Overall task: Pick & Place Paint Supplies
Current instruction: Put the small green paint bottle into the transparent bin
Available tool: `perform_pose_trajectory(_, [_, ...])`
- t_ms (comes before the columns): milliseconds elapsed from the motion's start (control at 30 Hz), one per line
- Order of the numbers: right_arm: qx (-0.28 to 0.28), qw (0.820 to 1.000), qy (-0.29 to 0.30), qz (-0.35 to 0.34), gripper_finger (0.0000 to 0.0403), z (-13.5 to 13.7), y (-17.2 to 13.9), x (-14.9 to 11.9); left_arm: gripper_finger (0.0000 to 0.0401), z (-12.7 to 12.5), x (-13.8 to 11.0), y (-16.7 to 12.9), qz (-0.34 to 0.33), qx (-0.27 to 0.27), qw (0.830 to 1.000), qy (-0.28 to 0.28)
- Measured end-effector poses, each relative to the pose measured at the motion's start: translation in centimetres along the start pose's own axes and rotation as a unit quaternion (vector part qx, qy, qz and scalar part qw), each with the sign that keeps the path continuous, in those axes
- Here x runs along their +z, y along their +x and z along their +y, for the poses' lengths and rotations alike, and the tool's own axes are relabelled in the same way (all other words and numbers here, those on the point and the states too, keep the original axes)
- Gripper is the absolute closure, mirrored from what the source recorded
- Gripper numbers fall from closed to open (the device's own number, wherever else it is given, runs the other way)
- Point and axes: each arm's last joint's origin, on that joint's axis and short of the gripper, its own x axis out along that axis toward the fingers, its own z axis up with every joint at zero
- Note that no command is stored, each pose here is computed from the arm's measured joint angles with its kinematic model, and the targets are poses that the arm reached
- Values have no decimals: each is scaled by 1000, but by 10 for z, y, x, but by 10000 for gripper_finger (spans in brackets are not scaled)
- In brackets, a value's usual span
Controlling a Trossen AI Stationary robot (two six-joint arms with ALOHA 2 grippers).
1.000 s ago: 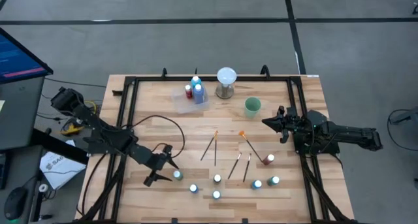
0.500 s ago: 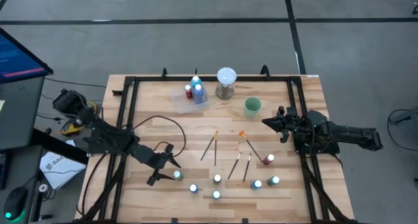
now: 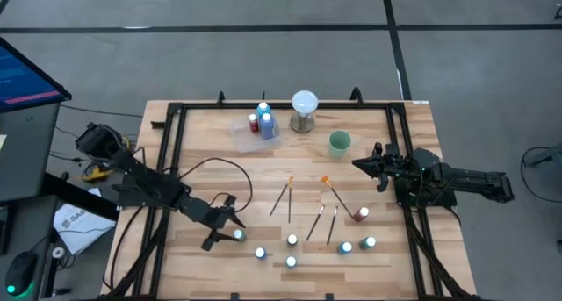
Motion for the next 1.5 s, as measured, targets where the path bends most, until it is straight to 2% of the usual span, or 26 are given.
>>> perform_pose_trajectory(500, [0, 1000, 0, 0, 403, 0, 0, 0, 288, 0, -2, 2, 2, 3, 1000, -1])
perform_pose_trajectory(767, [0, 1000, 0, 0, 403, 0, 0, 0, 273, 6, 2, -1, -26, 106, 992, -66])
perform_pose_trajectory(933, [0, 1000, 0, 0, 403, 0, 0, 0, 287, 10, 15, -12, -75, 165, 980, -82])
perform_pose_trajectory(1033, [0, 1000, 0, 0, 403, 0, 0, 0, 287, 16, 24, -21, -111, 209, 967, -96])
perform_pose_trajectory(1133, [0, 1000, 0, 0, 403, 0, 0, 0, 275, 26, 33, -31, -146, 268, 946, -110])
perform_pose_trajectory(1400, [0, 1000, 0, 0, 403, 0, 0, 0, 287, 71, 61, -65, -203, 434, 872, -103])
perform_pose_trajectory(1500, [0, 1000, -4, 0, 403, 0, 0, 0, 284, 90, 70, -76, -205, 485, 845, -93])
